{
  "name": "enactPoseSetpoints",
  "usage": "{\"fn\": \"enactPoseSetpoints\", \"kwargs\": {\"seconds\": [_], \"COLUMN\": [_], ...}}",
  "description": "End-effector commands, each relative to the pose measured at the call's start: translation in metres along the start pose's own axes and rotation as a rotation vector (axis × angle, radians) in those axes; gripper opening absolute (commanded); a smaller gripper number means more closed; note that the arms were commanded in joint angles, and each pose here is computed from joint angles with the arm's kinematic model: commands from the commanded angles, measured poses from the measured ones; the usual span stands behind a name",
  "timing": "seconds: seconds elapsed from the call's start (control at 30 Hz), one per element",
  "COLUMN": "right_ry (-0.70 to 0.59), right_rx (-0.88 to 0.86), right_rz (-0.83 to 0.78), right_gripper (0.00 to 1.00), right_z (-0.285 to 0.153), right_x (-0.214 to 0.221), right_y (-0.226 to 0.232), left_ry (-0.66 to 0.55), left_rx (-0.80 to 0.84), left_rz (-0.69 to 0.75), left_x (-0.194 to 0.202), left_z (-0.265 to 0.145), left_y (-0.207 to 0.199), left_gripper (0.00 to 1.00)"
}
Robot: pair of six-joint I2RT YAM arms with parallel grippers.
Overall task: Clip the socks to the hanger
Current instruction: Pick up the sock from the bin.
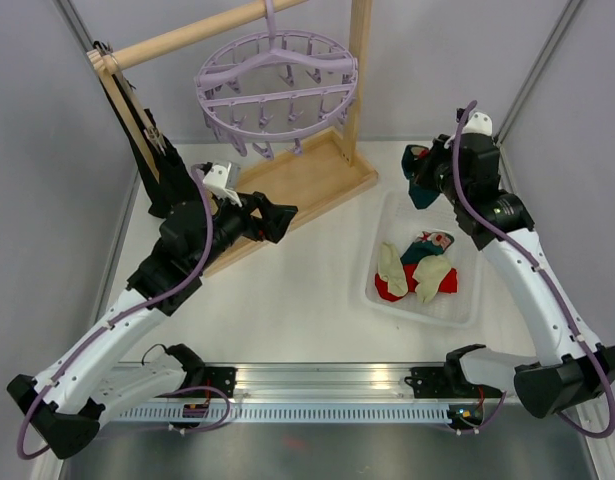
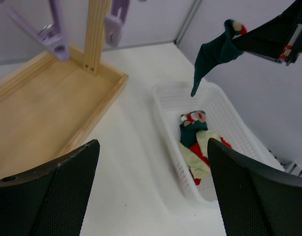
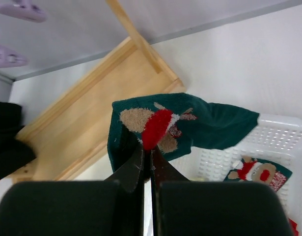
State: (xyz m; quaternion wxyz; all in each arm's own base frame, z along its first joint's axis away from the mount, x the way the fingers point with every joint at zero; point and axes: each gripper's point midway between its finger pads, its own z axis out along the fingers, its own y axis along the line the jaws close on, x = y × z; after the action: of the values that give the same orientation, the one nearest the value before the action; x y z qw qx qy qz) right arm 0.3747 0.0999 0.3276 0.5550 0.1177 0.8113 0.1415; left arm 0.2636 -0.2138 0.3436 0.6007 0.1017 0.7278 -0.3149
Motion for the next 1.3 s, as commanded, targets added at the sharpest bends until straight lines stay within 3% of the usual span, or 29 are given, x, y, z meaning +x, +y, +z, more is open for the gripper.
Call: {"fn": "enactPoseSetpoints", "kwargs": {"seconds": [0.0,0.23,0.47,0.7,1.27], "right_ry": [0.029,0.085,0.11,0.155,0.173], "right_rx": [-0.159,-0.34,-0.441,-0.492,-0.52], "right_rz": [0.027,0.177,0.313,0.37,0.451], "right_gripper": [0.0,0.0,0.0,0.0,0.0], "right_z": [-0.033,-0.047,-0.054,-0.061,-0.062], "right_x": [-0.016,-0.02,-0.019,-0.007,-0.003], "right_y": [0.034,0.082,0.125,0.162,0.19], "left_ry": [-0.23,-0.356,-0.468,-0.462,-0.416], "left_rx": [0.156,0.246,0.081,0.016,-0.022], "left_rz": [-0.009,0.098,0.123,0.139,0.19], "left_x": [-0.069,-0.076,-0.068,-0.046,-0.021], "left_z": [0.003,0.032,0.055,0.075,0.08], "left_y": [-0.045,-0.09,-0.083,-0.07,-0.057], "left_gripper": [0.94,0.93,0.93,0.93,0.88]}}
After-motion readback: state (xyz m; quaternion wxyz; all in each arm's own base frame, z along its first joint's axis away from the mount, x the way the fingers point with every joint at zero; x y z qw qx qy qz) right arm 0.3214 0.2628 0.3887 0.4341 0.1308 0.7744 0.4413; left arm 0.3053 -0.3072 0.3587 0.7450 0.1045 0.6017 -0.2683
